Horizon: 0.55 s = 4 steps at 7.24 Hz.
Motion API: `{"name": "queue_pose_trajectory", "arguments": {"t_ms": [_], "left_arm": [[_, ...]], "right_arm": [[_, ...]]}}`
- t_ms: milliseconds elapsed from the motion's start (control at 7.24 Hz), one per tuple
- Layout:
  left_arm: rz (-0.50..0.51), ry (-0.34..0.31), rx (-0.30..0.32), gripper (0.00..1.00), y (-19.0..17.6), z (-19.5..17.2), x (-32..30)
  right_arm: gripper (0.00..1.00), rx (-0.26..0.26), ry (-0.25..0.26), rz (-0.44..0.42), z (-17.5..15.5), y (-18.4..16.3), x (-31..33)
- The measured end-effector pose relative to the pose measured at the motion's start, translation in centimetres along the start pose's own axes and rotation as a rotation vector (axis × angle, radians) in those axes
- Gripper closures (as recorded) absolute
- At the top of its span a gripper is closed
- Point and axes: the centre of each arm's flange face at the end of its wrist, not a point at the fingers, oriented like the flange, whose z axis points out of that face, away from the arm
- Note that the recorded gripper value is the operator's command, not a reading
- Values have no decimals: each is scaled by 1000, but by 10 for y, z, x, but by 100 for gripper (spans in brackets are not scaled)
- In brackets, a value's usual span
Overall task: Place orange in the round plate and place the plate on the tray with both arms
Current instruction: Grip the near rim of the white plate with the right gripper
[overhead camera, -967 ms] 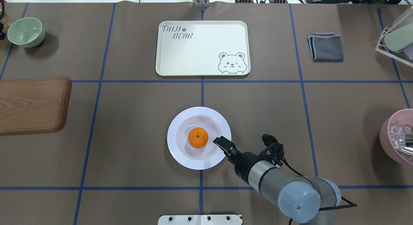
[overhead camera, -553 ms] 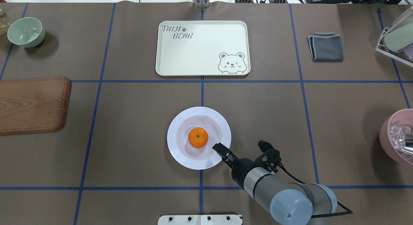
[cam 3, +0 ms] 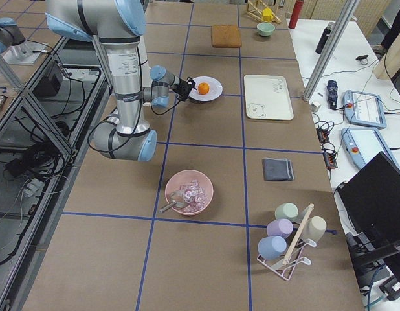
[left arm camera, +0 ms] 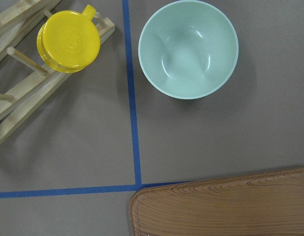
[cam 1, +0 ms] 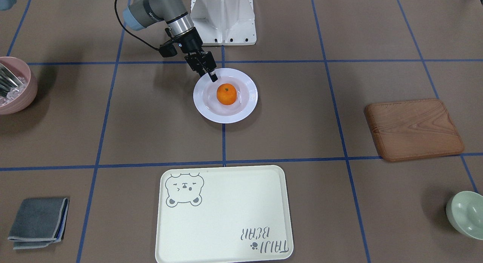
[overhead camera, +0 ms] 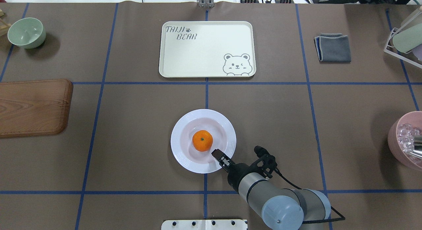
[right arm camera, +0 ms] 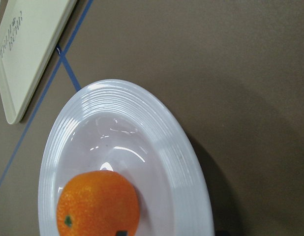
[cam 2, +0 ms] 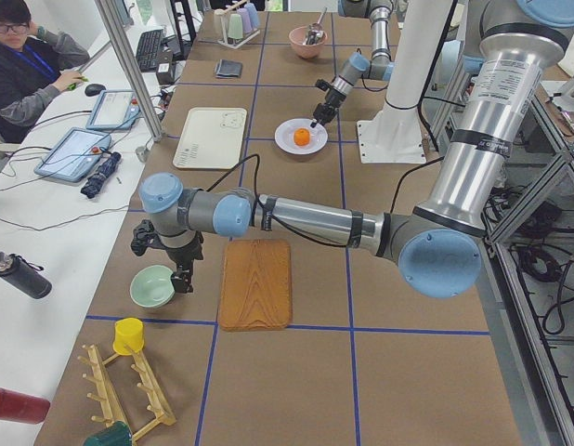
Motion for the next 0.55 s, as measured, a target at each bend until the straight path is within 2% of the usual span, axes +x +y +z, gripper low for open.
{"name": "queue_pose_trajectory", "arguments": {"t_ms": [138, 553], "left_arm": [[0, 0, 0, 2, 0, 0, 0], [0, 1, 1, 2, 2, 0, -1]], "right_arm": [[97, 2, 1, 3, 1, 0, 1], [100, 15, -15, 47, 1, -3, -3]]}}
